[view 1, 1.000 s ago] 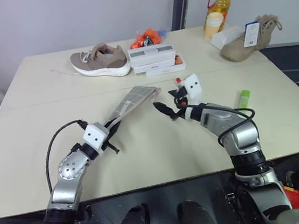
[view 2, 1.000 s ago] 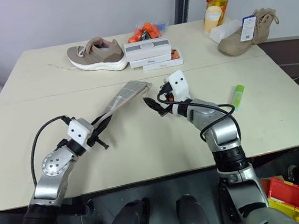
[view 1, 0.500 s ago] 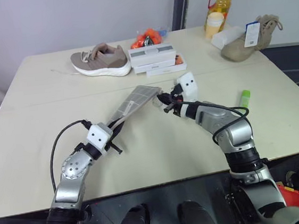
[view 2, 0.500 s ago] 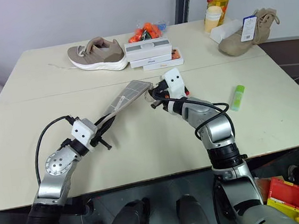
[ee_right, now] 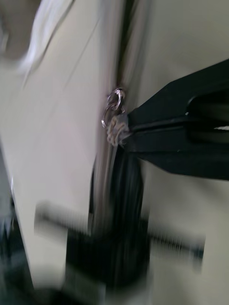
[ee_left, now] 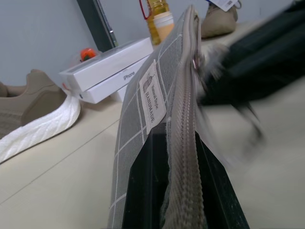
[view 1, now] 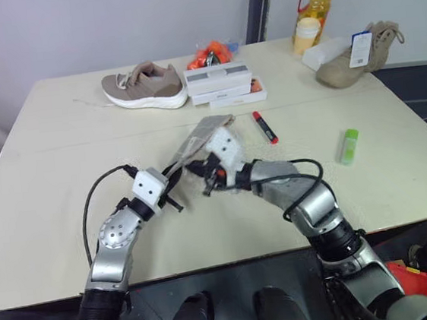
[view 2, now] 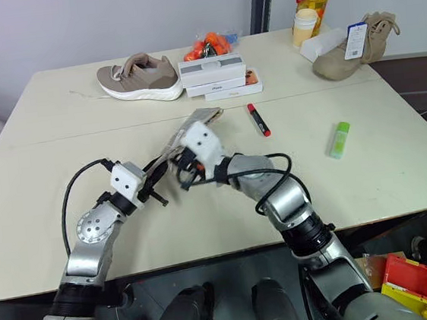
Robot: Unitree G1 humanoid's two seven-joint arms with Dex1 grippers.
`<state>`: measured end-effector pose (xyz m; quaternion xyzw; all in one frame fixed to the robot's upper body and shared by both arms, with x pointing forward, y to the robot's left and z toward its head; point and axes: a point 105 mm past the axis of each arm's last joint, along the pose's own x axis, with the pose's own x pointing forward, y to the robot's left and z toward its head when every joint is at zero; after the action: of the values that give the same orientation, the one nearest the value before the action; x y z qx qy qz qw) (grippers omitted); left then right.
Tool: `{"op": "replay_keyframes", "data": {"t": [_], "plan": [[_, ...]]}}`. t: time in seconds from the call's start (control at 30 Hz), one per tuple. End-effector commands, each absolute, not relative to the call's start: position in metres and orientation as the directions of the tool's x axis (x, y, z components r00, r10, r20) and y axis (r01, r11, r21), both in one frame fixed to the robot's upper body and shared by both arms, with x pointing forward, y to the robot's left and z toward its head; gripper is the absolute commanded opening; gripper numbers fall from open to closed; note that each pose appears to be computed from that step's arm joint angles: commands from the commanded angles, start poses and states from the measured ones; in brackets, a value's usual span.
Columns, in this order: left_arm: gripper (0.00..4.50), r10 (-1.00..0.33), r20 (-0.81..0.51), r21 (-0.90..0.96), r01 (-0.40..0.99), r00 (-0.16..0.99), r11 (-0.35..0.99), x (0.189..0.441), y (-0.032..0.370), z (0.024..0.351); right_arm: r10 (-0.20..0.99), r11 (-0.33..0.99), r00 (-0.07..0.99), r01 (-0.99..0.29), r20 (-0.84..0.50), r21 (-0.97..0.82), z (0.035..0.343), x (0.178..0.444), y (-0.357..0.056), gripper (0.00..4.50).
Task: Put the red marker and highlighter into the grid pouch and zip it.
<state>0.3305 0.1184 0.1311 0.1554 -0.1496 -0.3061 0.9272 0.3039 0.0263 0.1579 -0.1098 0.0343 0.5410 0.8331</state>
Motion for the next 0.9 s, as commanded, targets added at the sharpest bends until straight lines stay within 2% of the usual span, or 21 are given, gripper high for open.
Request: {"op": "replay_keyframes", "data": {"t": [0.03, 0.17, 0.27, 0.43, 0.5, 0.57, 0.67, 0.8, 0.9], "plan": [[0.0, -0.607, 0.202, 0.383, 0.509, 0.768, 0.771, 0.333, 0.113, 0.138, 0.941, 0.281, 0.308, -0.941, -0.137, -0.188, 0.175, 0.282, 0.042, 0.02], [0.0, -0.608, 0.201, 0.382, 0.509, 0.768, 0.771, 0.334, 0.109, 0.137, 0.935, 0.293, 0.322, -0.938, -0.146, -0.186, 0.176, 0.287, 0.038, 0.02], [0.0, -0.589, 0.207, 0.388, 0.488, 0.781, 0.782, 0.337, 0.11, 0.139, 0.924, 0.322, 0.348, -0.932, -0.16, -0.166, 0.175, 0.293, 0.023, 0.86], [0.0, -0.528, 0.194, 0.422, 0.415, 0.827, 0.806, 0.343, 0.129, 0.141, 0.787, 0.554, 0.59, -0.805, -0.182, -0.212, 0.172, 0.338, -0.034, 3.31], [0.0, -0.49, 0.177, 0.451, 0.372, 0.854, 0.811, 0.345, 0.14, 0.14, 0.674, 0.678, 0.715, -0.698, -0.183, -0.229, 0.169, 0.363, -0.067, 4.31], [0.0, -0.455, 0.149, 0.485, 0.336, 0.878, 0.807, 0.347, 0.149, 0.136, 0.503, 0.829, 0.848, -0.529, -0.168, -0.181, 0.166, 0.392, -0.107, 4.31], [0.0, -0.445, 0.113, 0.518, 0.329, 0.889, 0.79, 0.346, 0.15, 0.13, 0.327, 0.921, 0.927, -0.356, -0.182, -0.158, 0.155, 0.416, -0.145, 4.31], [0.0, -0.445, 0.1, 0.515, 0.337, 0.89, 0.788, 0.345, 0.144, 0.126, 0.22, 0.956, 0.957, -0.251, -0.192, -0.154, 0.146, 0.432, -0.167, 4.31], [0.0, -0.45, 0.095, 0.507, 0.346, 0.888, 0.79, 0.344, 0.14, 0.123, 0.2, 0.968, 0.956, -0.227, -0.214, -0.109, 0.136, 0.441, -0.172, 4.31]]}}
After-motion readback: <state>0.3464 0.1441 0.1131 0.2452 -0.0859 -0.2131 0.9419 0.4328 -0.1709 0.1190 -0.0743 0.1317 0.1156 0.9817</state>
